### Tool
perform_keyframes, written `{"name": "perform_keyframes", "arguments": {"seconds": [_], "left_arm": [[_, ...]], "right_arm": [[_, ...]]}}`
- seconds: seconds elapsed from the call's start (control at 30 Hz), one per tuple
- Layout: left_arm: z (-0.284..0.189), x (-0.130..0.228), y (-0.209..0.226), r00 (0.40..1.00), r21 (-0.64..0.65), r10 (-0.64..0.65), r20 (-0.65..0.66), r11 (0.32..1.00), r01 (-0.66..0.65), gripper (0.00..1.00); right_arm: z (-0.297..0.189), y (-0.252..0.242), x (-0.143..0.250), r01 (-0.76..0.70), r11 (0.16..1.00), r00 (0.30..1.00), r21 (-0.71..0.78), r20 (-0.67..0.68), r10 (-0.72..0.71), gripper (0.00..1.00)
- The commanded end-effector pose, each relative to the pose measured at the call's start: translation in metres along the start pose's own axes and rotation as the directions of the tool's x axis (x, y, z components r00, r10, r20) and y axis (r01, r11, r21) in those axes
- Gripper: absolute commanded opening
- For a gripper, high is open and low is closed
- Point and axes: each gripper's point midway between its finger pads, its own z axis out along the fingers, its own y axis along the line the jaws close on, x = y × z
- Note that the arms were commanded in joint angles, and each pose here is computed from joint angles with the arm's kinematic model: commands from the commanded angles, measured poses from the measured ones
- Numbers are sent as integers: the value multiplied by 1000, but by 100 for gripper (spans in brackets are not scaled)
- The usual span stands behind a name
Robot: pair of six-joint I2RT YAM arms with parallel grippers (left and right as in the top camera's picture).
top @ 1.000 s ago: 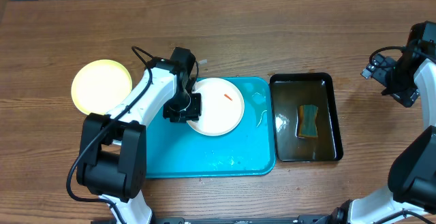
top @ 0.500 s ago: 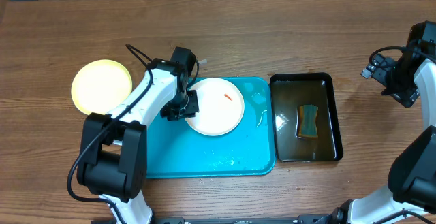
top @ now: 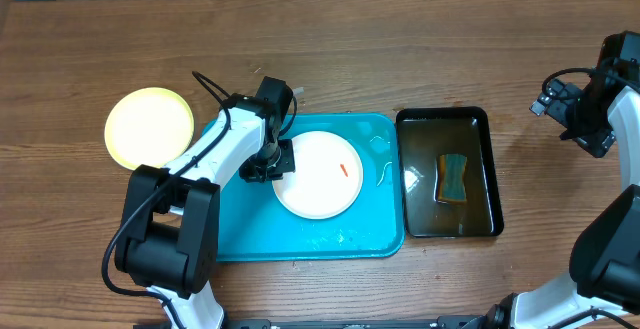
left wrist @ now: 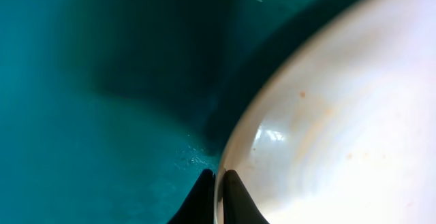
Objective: Clean dirty plates on tray and stack at the side
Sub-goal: 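Slide the white plate right across the tray with the left gripper, then lower the right gripper into the black tray toward the sponge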
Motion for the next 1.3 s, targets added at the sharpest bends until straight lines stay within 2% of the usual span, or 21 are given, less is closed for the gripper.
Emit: {"name": "perform_keyframes", "arguments": {"seconds": [0.0, 0.07, 0.23, 0.27, 0.57, 0.67, 0.8, 0.9, 1.0, 1.13, 1.2, 1.27], "left_arm": [[4, 3, 2, 995, -20, 98, -2, 995, -98, 8], [4, 2, 2, 995, -18, 99, 2, 995, -99, 12], [4, -3, -1, 995, -7, 98, 20, 995, -98, 31], [4, -3, -1, 995, -8, 98, 20, 995, -98, 32], [4, -13, -6, 993, 7, 97, 63, 995, -98, 32], [3, -16, -7, 992, 12, 97, 76, 995, -98, 28], [3, -16, -7, 992, 12, 97, 77, 995, -98, 28], [3, -16, -7, 992, 12, 97, 77, 995, -98, 29], [3, -17, -8, 992, 14, 94, 81, 995, -95, 25], [3, -18, -8, 992, 15, 93, 84, 995, -95, 24], [3, -18, -8, 992, 15, 93, 84, 995, -95, 24], [3, -18, -8, 992, 15, 93, 84, 995, -95, 25]], "right_arm": [[-5, 2, -6, -5, 1000, 1000, -12, 22, 5, 100], [-5, 2, -6, -5, 1000, 1000, -12, 22, 6, 100], [-5, 2, -6, -5, 1000, 1000, -12, 22, 5, 100], [-5, 2, -6, -5, 1000, 1000, -12, 22, 5, 100], [-5, 2, -6, -5, 1000, 1000, -12, 22, 6, 100], [-5, 3, -7, -5, 1000, 1000, -13, 27, 6, 100], [-7, 11, -26, -7, 999, 995, -49, 102, 12, 100], [-9, 36, -9, 0, 980, 1000, -199, 14, 3, 100], [-25, 66, 12, 94, 919, 991, -383, -52, -123, 100], [-30, 73, 44, 87, 909, 972, -407, -167, -167, 87], [-32, 73, 66, 117, 914, 949, -388, -228, -218, 73], [-32, 72, 84, 148, 928, 927, -340, -280, -251, 65]]}}
